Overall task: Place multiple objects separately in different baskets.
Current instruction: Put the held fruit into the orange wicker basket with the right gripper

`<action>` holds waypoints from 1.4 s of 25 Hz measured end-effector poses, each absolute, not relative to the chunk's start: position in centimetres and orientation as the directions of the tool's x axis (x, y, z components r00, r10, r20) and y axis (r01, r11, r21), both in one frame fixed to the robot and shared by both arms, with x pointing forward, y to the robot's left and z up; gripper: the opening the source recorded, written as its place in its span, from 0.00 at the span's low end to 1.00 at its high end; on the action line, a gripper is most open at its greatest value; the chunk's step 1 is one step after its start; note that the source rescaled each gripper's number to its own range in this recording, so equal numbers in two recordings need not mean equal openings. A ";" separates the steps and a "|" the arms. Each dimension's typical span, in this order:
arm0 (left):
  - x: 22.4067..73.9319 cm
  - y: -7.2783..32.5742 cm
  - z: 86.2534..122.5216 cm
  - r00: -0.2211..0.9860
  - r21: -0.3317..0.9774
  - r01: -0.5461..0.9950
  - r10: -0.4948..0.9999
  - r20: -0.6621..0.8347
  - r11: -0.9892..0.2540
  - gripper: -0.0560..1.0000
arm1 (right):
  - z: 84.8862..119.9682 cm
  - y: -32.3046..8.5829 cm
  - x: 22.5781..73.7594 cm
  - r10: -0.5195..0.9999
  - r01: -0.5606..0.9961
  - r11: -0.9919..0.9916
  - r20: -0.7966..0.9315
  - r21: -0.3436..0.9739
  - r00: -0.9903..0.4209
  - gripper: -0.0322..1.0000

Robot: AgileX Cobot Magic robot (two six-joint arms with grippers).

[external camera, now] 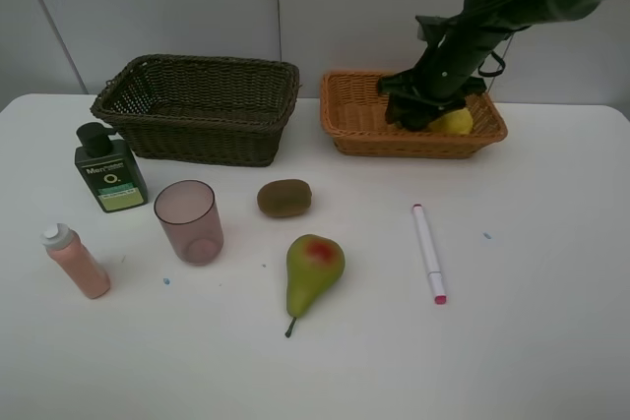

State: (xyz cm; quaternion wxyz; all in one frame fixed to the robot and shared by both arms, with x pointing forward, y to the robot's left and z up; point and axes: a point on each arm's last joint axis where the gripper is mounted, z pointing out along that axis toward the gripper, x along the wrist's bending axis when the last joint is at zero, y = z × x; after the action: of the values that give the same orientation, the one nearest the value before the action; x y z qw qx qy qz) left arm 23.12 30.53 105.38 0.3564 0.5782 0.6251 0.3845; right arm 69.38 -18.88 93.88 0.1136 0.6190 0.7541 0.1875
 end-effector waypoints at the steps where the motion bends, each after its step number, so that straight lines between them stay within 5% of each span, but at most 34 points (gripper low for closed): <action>1: 23.1 30.5 105.4 -0.077 0.893 0.449 0.997 -0.001 0.036 1.00 | 93.7 -18.8 69.4 0.976 0.892 0.163 0.064 0.422 -0.209 0.63; 18: 23.1 30.5 105.4 -0.077 0.893 0.449 0.997 -0.001 0.036 1.00 | 93.6 -18.3 69.5 0.974 0.883 0.169 0.065 0.438 -0.219 0.63; 23: 23.1 30.5 105.4 -0.077 0.893 0.449 0.997 -0.001 0.036 1.00 | 93.6 -18.3 69.6 0.973 0.875 0.175 0.057 0.451 -0.224 0.96; 35: 23.1 30.5 105.4 -0.077 0.893 0.449 0.997 -0.001 0.036 1.00 | 94.3 -18.4 69.3 0.973 0.880 0.179 0.056 0.441 -0.226 1.00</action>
State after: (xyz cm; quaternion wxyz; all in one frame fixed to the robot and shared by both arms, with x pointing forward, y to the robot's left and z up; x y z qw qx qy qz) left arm 23.12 30.53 105.38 0.3564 0.5782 0.6251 0.3845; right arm 69.33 -18.36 94.27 0.1194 0.6106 0.7584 0.1944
